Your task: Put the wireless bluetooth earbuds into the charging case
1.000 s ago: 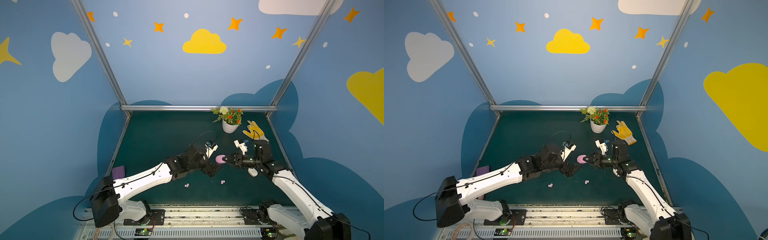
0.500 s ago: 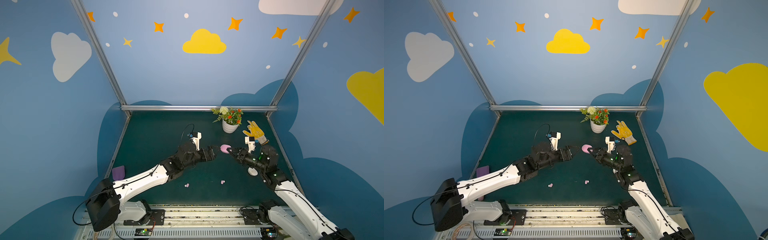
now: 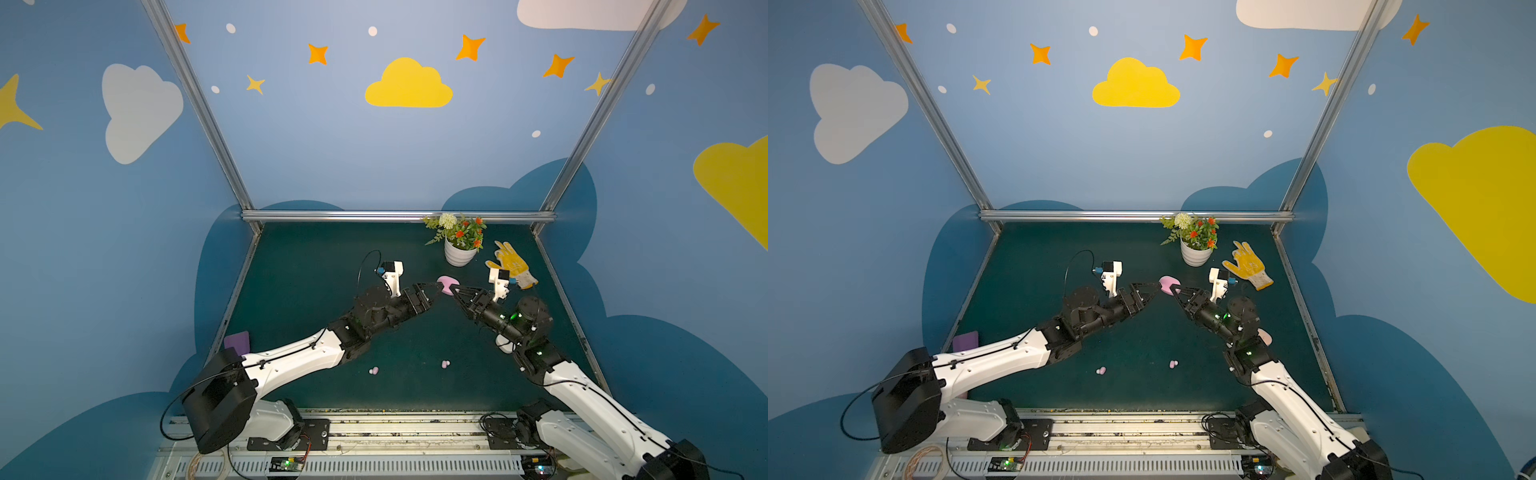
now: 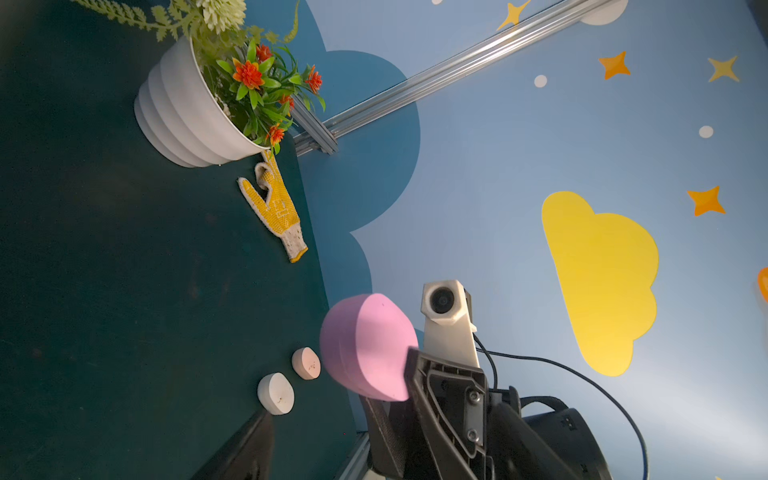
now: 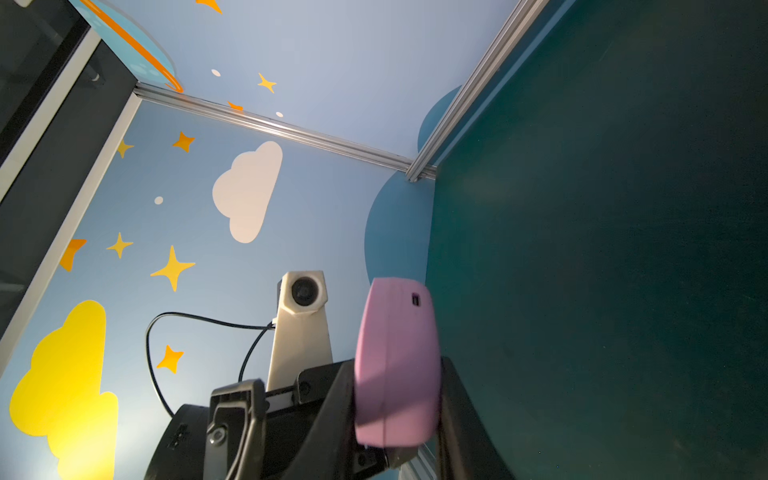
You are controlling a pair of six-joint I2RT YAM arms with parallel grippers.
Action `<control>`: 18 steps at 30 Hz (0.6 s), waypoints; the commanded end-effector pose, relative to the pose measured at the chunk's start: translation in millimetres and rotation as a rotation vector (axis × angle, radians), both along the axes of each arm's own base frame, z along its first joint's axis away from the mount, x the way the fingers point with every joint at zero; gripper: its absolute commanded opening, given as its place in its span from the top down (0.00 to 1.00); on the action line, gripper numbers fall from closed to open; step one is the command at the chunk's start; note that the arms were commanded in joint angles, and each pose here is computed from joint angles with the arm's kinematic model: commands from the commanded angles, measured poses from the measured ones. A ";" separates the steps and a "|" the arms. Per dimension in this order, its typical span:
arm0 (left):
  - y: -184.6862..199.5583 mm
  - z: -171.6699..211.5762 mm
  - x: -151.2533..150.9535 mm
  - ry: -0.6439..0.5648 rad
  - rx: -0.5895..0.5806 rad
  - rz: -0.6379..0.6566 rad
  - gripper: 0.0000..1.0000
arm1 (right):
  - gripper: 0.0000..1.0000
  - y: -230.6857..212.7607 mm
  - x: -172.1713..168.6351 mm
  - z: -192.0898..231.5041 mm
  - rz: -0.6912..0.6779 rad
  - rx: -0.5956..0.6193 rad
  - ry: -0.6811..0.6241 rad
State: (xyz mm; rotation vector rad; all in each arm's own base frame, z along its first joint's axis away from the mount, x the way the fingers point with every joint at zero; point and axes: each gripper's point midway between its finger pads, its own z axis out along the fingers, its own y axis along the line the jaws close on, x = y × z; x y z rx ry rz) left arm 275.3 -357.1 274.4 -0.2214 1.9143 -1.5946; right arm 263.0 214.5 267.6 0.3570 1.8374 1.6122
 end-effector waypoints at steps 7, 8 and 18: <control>-2.7 9.5 10.2 0.008 -0.123 0.030 0.33 | 0.82 13.1 1.9 20.7 -0.041 0.070 -0.064; -2.6 10.3 11.1 0.010 -0.139 0.034 0.35 | 0.82 14.8 1.4 22.5 -0.042 0.076 -0.069; 13.3 18.2 17.0 0.000 -0.210 0.115 0.51 | 0.83 17.2 1.6 14.0 -0.082 0.090 -0.041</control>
